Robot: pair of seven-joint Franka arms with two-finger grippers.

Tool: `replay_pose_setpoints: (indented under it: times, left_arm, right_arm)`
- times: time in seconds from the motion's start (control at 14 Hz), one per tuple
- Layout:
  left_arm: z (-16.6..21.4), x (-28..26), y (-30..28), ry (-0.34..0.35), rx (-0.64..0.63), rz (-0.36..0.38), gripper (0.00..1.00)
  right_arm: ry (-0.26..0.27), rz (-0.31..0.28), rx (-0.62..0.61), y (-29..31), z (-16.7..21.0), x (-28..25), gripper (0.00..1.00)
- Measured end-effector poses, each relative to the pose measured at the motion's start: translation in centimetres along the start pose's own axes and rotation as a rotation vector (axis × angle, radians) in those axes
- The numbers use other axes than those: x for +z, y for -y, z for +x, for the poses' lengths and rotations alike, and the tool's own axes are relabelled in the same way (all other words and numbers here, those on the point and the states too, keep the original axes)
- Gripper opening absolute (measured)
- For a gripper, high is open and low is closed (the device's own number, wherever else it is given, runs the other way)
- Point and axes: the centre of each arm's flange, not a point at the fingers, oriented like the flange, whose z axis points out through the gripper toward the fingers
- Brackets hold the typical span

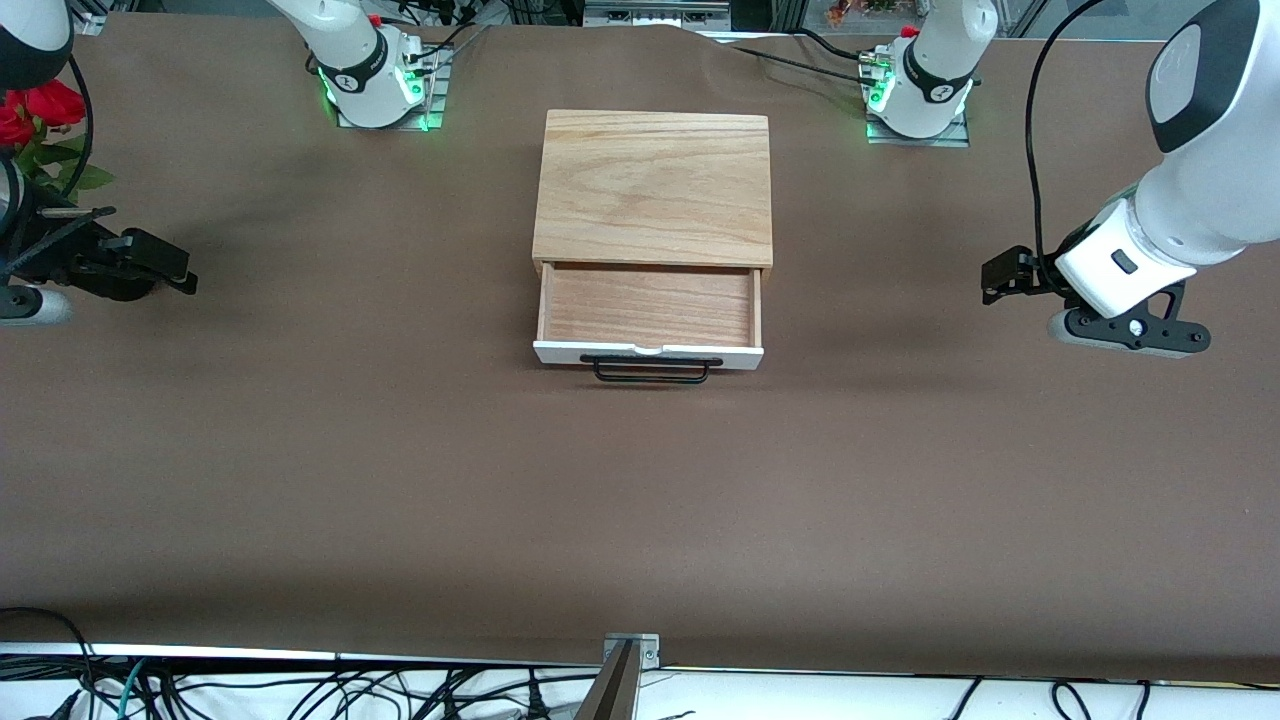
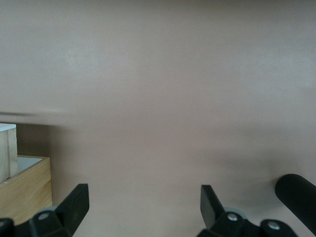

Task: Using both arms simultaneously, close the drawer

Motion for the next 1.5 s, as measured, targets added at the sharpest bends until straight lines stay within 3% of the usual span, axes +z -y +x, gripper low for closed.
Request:
replay_pose_setpoints:
  times: [0.29,1.5]
  left_arm:
    - [0.0,-0.01,-0.01,0.0,0.0,0.0,1.0]
    - [0.09,-0.96,0.26,-0.02,-0.004,-0.001,1.0]
  right_arm:
    - [0.001,-0.026,0.0,-0.26,0.0,0.0,1.0]
    - [0.001,-0.028,-0.01,0.26,0.0,0.03,1.0]
